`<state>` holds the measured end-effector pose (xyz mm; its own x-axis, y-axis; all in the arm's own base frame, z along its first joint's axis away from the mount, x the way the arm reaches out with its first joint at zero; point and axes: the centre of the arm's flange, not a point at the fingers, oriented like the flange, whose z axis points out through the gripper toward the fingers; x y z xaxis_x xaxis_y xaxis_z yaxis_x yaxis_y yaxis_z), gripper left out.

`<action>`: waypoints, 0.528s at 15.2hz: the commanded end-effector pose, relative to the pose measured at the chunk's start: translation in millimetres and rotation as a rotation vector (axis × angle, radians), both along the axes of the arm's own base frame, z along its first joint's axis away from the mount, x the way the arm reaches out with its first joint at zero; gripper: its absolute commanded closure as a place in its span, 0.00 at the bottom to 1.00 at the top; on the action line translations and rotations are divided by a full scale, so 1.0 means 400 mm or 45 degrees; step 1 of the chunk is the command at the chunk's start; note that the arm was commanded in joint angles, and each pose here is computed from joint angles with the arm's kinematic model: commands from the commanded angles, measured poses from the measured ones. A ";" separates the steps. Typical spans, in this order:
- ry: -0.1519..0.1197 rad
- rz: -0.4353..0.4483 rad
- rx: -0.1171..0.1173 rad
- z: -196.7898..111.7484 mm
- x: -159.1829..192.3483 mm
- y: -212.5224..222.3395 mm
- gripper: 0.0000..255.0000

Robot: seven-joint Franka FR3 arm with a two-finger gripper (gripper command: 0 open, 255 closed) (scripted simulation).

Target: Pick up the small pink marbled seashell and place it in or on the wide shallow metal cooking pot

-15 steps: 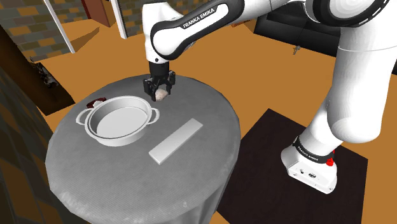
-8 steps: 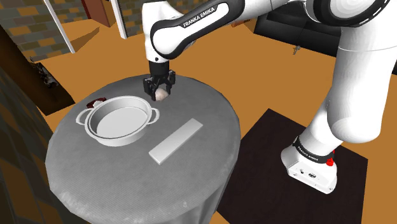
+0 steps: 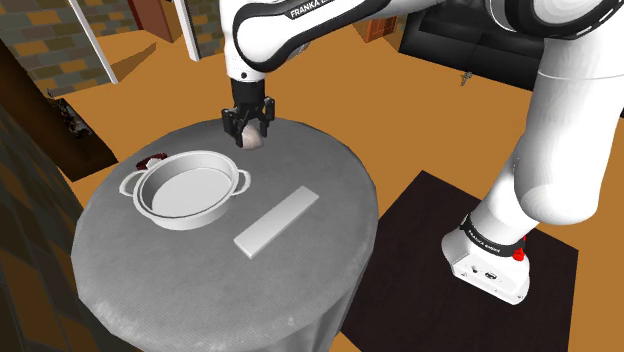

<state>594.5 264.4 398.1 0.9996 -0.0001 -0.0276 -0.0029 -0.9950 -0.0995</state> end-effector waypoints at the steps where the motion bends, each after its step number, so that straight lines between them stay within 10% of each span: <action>1: 0.001 0.000 0.000 0.028 0.001 0.001 1.00; 8: 0.001 0.000 0.000 0.121 0.001 0.001 1.00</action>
<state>594.2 265.5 440.2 0.9996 0.0000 -0.0278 -0.0027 -0.9950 -0.0995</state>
